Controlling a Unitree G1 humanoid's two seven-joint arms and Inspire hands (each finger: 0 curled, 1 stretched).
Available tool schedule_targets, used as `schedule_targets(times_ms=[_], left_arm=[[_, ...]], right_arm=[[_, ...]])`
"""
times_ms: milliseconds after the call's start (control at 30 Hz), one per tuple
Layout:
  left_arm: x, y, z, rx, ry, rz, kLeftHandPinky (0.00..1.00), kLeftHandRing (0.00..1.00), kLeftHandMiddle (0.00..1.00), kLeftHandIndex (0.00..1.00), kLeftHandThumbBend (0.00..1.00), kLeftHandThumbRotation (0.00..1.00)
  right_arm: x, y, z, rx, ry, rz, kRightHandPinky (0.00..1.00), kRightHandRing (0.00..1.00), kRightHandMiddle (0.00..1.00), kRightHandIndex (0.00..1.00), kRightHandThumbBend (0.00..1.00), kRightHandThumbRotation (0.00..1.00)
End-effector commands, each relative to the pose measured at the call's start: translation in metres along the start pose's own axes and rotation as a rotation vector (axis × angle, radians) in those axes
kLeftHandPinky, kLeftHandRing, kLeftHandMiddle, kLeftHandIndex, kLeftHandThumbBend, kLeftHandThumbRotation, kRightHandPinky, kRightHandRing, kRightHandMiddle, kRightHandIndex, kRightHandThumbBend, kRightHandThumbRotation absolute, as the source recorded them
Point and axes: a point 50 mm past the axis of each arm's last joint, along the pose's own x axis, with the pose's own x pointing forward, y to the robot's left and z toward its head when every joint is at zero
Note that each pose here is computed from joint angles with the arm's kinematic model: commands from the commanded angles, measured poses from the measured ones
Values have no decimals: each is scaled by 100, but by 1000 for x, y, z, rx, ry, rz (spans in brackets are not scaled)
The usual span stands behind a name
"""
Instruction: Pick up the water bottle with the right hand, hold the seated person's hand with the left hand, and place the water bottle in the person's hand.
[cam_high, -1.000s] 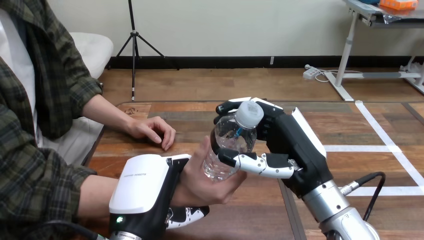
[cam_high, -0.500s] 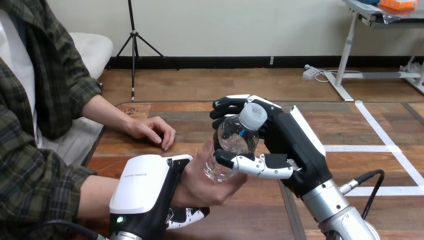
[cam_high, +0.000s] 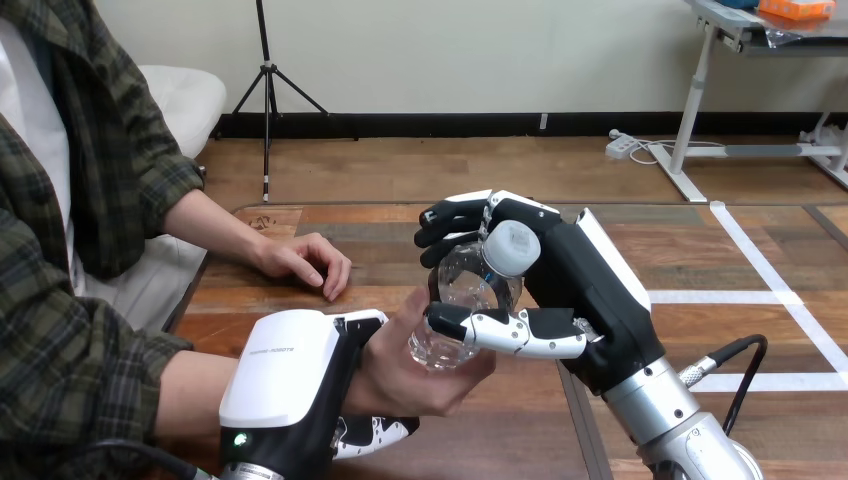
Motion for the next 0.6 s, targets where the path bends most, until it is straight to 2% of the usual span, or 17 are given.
schedule_targets(times_ms=[0,167,367,467,500,567], left_arm=[[12,13,8,22,-45,59,40,45,50,51,76,0],[13,13,8,75,-44,26,44,50,55,55,78,0],[13,13,6,164,-21,-49,63,69,72,70,82,4],[13,13,6,190,-8,-69,74,79,81,79,85,9],[13,13,6,195,-5,-73,81,85,88,85,87,13],[13,12,7,203,1,-79,86,89,92,89,89,16]], right_arm=[[9,-1,15,-21,-82,23,53,63,68,67,70,0],[9,-2,15,-39,-81,37,59,69,74,73,71,0],[10,-2,16,-90,-79,68,72,81,85,84,74,4],[10,-3,17,-104,-82,80,79,87,90,89,75,7],[10,-3,17,-108,-83,83,83,90,93,92,76,9],[9,-3,17,-113,-84,89,86,92,95,94,76,11]])
